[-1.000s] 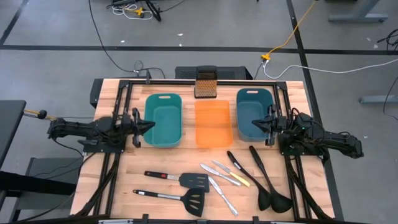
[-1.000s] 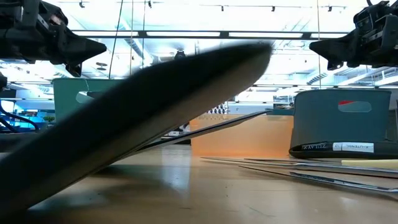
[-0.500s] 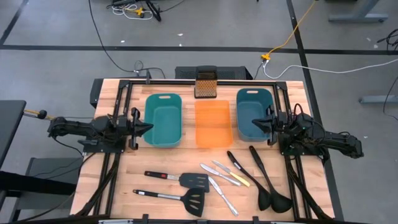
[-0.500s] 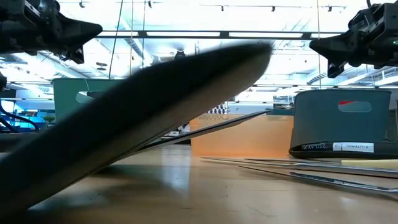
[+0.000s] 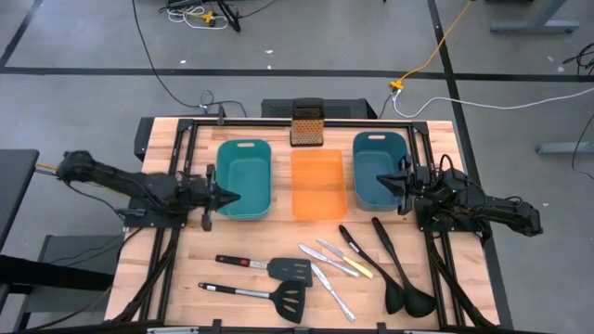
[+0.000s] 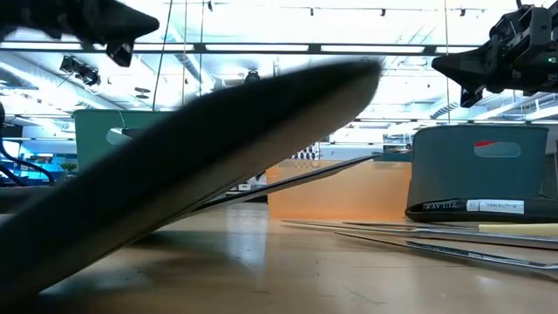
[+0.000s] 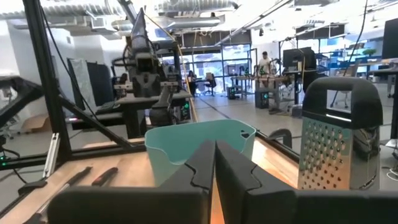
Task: Pick & Place Kitchen Items
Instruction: Put the bottom black spatula into the green bin
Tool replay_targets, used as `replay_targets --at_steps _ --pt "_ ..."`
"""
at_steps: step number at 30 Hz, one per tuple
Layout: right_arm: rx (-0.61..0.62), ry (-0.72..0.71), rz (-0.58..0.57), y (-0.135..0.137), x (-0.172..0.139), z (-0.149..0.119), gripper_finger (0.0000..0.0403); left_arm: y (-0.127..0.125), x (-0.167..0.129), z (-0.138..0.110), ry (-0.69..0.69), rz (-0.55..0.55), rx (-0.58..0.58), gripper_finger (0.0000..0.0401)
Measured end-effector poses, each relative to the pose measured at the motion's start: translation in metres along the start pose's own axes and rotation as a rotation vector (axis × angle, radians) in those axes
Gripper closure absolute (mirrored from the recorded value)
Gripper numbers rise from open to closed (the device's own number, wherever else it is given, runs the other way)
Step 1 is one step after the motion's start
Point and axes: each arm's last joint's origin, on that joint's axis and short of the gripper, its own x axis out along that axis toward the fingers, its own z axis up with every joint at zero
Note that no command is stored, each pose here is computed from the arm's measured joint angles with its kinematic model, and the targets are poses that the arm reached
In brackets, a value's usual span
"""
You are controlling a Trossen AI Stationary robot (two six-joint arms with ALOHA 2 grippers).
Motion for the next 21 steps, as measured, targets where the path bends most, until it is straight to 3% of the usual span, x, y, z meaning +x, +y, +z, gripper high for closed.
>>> replay_targets --at_steps 5,10,14,18,21 --pt "0.026 0.022 0.004 0.0 0.0 -0.002 0.0381 -0.024 0.014 0.03 0.345 0.103 -0.041 0.0358" --pt "0.032 0.028 0.004 0.0 0.0 -0.003 0.0381 -0.061 0.028 0.047 0.64 0.056 -0.045 0.0319" --pt "0.032 0.029 0.004 0.0 0.0 -0.003 0.0381 -0.104 0.042 0.038 0.805 -0.08 -0.019 0.0289" --pt "0.033 0.038 0.002 0.0 0.0 -0.004 0.0381 -0.134 0.056 0.019 0.905 -0.08 -0.029 0.0265" --pt "0.033 0.043 0.001 0.0 0.0 -0.004 0.0381 -0.156 0.065 0.0 0.985 -0.143 -0.043 0.0254"
